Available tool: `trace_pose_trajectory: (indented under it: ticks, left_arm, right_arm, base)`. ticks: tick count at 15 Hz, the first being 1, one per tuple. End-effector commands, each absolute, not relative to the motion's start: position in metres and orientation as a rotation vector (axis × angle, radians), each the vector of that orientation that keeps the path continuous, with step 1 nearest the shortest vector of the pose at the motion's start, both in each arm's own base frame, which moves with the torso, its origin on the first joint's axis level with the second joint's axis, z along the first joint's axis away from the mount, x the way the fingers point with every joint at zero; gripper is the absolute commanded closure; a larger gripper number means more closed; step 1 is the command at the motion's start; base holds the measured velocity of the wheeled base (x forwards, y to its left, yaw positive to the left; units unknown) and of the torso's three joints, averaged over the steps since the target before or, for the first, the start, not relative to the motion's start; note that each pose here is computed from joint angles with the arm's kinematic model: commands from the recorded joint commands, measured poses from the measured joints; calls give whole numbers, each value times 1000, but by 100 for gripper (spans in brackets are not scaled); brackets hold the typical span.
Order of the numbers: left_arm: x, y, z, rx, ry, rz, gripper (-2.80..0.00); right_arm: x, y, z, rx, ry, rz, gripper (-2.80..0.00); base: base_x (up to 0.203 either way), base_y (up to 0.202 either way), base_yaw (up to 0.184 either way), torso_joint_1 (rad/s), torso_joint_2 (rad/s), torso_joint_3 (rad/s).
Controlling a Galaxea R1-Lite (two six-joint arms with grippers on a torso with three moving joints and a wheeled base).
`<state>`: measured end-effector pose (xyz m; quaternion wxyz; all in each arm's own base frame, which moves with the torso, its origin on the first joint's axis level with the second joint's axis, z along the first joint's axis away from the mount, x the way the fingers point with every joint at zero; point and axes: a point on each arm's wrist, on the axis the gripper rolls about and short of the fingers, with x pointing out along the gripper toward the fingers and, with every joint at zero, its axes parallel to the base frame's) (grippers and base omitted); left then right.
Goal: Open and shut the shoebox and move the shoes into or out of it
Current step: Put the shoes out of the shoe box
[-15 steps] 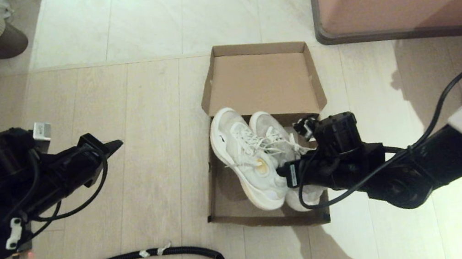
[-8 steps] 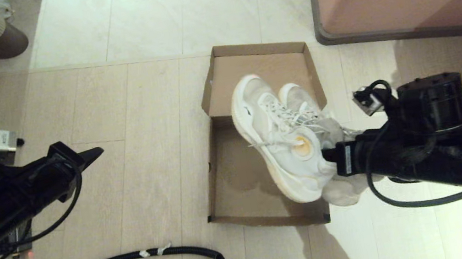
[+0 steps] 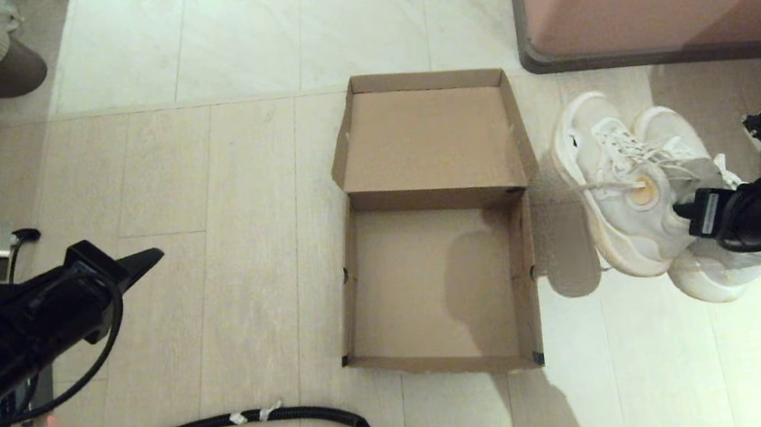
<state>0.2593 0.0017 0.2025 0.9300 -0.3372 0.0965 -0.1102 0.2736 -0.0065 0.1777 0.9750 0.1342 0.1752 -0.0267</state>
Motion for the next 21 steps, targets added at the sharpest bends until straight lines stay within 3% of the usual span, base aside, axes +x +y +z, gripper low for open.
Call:
trace_pose_trajectory:
  ticks: [1,8,14,15,21]
  left_arm:
    - [266,1,198,-696,213,-225,0]
    - [344,3,167,-684,278,-220,0]
    - [358,3,141,-689,315,-205,0]
    - [358,3,141,-689,316,-205,0]
    - [355,3,143,-689,313,-206,0]
  right_arm:
    - [300,-28,152,278,409,-126,0]
    - [379,-51,53,251,452,-175,0]
    - [401,-57,10,210,422,-176,0]
    - [401,-58,10,202,422,-178,-280]
    - [389,-57,29,187,402,-176,-280]
  base:
    - [0,0,0,0,0,0]
    - [0,0,0,0,0,0]
    - [0,0,0,0,0,0]
    - [0,0,0,0,0,0]
    - [0,0,0,0,0,0]
